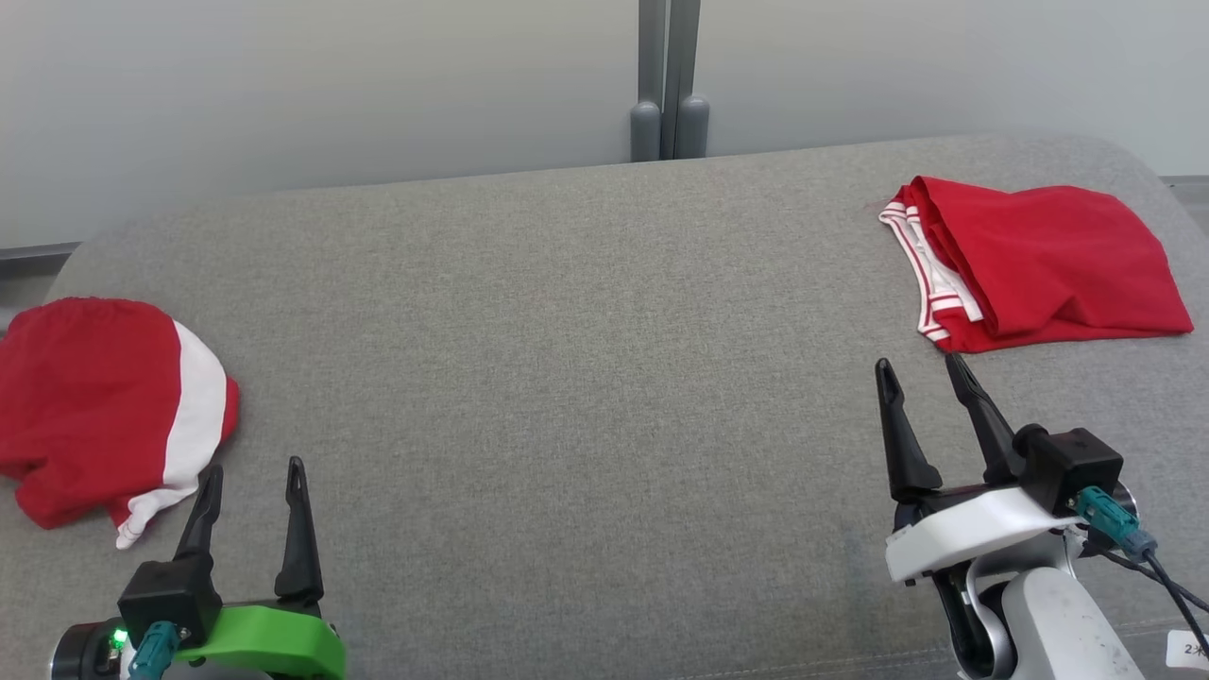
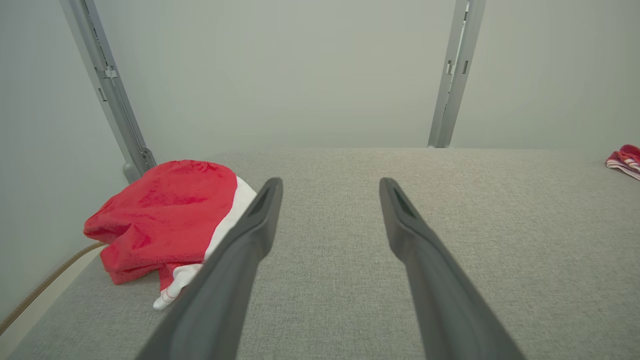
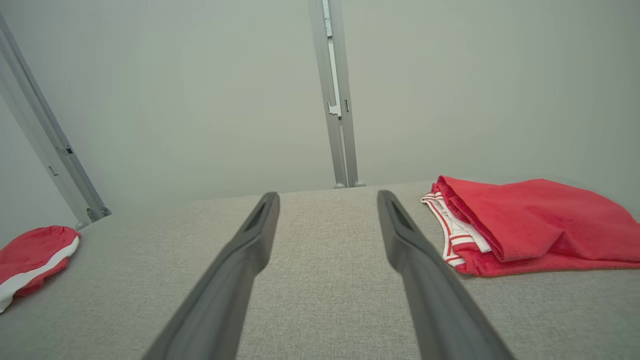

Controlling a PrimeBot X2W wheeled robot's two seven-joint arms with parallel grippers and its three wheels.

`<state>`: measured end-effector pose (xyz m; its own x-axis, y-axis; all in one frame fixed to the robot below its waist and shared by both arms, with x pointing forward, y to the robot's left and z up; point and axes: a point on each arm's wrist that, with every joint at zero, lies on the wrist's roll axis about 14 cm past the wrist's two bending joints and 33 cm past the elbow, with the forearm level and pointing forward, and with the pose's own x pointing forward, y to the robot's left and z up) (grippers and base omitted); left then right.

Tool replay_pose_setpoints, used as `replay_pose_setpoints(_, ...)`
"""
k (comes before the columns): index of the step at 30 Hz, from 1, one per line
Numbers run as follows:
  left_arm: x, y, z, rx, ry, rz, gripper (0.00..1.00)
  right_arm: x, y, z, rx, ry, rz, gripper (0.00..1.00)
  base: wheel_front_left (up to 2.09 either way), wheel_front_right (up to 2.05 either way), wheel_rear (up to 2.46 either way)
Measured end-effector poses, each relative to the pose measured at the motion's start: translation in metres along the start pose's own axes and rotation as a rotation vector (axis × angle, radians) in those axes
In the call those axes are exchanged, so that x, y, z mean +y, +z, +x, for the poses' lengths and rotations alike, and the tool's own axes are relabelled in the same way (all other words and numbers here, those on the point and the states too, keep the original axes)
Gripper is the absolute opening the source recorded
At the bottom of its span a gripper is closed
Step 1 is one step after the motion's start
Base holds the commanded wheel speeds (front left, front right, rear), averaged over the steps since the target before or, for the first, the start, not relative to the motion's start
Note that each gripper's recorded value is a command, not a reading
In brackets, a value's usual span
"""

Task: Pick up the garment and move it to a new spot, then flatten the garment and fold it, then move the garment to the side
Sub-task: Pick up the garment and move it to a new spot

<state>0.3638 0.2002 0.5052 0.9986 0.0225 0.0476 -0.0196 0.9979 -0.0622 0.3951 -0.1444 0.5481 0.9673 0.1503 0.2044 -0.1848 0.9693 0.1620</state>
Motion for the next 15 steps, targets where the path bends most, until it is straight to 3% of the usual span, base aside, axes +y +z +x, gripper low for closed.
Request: replay_pose_setpoints(15, 0.002, 0.009, -0.018, -0.012, 0.004, 0.012, 1.00, -0.007, -0.008, 0.003, 0.035, -0.021, -0.014, 1.00, 0.00, 0.00, 0.00)
